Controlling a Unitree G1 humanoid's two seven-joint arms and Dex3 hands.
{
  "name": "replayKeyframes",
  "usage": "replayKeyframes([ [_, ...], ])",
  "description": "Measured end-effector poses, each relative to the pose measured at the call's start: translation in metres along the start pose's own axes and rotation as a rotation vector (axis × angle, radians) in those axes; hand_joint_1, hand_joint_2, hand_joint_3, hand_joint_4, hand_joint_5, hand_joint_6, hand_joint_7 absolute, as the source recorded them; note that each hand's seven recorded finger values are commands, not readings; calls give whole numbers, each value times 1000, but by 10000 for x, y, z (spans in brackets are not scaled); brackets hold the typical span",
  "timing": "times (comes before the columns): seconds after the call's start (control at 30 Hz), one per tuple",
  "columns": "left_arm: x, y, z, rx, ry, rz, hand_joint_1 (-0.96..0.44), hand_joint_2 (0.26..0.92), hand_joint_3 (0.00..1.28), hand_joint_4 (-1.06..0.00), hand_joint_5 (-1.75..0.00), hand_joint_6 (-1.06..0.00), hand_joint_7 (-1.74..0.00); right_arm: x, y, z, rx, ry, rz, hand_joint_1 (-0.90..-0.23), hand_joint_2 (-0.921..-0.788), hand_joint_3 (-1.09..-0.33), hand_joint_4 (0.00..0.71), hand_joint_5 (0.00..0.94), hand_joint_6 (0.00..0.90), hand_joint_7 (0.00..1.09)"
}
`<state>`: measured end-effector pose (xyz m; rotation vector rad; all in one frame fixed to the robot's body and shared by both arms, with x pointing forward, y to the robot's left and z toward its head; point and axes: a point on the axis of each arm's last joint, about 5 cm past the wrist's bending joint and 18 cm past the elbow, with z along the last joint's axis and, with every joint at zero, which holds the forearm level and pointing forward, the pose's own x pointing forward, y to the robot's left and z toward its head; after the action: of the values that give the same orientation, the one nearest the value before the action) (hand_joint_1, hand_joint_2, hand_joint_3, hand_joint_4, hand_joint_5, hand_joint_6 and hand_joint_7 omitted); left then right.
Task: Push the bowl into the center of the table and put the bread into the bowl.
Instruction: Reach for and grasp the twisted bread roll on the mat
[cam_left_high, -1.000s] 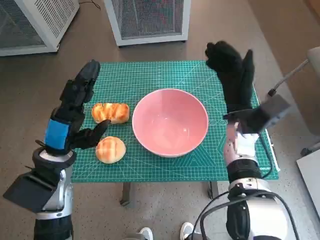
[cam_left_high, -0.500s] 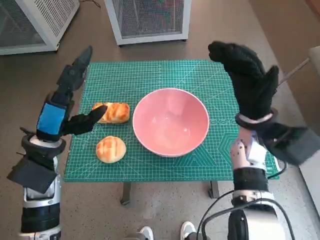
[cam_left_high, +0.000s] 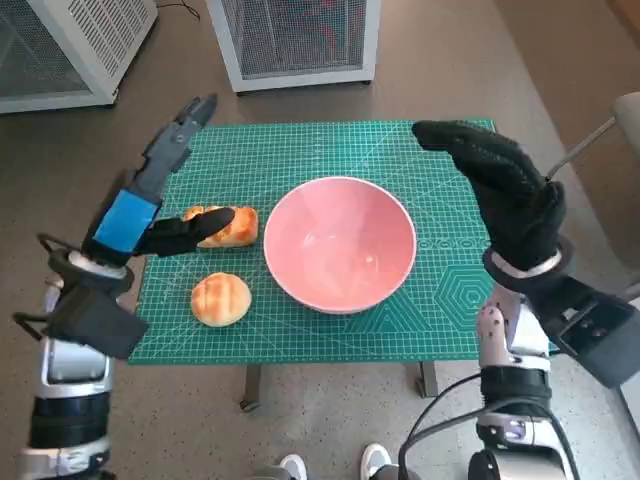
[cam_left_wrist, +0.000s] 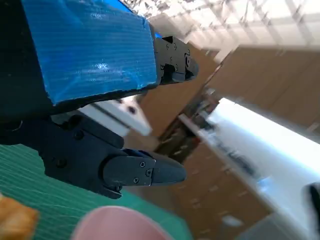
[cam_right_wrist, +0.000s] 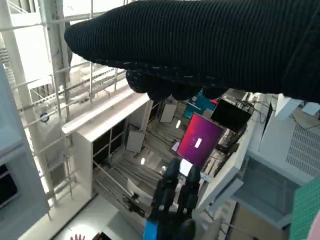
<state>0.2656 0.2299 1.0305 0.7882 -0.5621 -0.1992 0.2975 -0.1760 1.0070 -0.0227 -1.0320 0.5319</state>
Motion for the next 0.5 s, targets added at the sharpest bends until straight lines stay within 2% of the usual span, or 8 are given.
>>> replayKeyframes([
  [0.07,28,36,13,27,64,-59,-448,810,38,-103,-1,-130,-155,-4,3,11,-3,-3,-1,-537,-921,-523,306,0,6,664],
  [0.17,79,69,32,62,156,-144,-333,764,16,-91,-1,-133,-144,-3,4,19,-6,-6,-2,-537,-921,-522,301,0,1,665],
  [0.33,203,71,72,136,329,-280,-111,735,4,-77,-1,-168,-103,0,-2,29,-13,-6,2,-536,-921,-525,297,0,-1,653],
  [0.5,330,32,103,209,464,-325,42,738,6,-98,-9,-201,-81,-11,-5,31,-18,2,3,-535,-921,-527,297,0,-1,645],
])
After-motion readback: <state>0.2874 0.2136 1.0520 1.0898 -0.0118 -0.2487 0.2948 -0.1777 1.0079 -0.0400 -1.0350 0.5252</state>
